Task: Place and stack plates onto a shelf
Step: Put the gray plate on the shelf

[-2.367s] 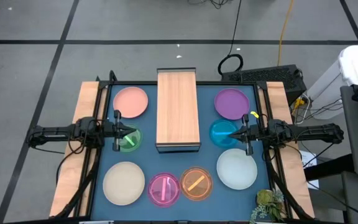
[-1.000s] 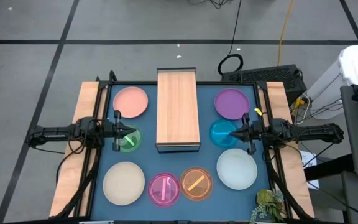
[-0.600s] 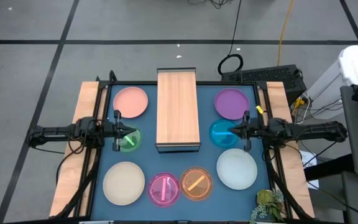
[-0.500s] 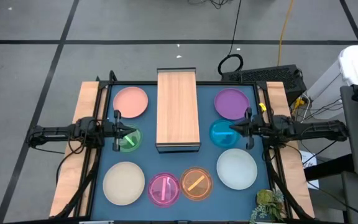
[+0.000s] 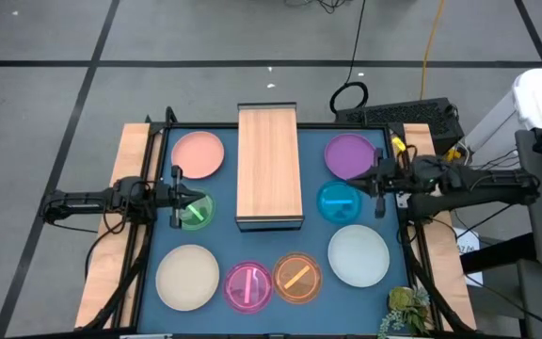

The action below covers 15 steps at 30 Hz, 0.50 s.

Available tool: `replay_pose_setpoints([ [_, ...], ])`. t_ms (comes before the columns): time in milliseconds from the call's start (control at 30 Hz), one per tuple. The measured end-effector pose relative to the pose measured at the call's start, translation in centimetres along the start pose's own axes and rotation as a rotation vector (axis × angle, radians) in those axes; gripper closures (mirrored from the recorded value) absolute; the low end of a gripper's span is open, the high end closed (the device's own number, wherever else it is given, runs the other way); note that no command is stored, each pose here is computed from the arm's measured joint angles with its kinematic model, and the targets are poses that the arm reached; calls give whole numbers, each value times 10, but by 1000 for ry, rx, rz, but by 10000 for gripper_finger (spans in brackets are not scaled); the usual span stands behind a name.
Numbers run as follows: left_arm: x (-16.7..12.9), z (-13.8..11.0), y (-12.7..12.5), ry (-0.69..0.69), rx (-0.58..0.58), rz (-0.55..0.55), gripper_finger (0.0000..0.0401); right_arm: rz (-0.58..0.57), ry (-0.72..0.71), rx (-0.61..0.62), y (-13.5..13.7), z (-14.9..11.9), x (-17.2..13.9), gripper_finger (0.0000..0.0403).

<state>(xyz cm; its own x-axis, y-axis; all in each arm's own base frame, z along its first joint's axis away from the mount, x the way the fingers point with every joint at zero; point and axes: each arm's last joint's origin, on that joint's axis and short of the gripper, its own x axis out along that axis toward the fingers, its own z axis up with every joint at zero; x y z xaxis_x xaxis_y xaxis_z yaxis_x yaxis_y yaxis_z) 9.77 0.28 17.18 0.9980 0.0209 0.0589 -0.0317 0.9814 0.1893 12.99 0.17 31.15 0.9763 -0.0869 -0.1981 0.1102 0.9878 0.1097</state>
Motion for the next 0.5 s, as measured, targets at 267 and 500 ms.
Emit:
replay_pose_setpoints([
  [267,0,0,0,-1,-16,-1,398,-76,104,-35,4,45,-2,403],
  [500,0,0,0,-2,-69,-3,397,-101,180,-81,8,58,14,403],
])
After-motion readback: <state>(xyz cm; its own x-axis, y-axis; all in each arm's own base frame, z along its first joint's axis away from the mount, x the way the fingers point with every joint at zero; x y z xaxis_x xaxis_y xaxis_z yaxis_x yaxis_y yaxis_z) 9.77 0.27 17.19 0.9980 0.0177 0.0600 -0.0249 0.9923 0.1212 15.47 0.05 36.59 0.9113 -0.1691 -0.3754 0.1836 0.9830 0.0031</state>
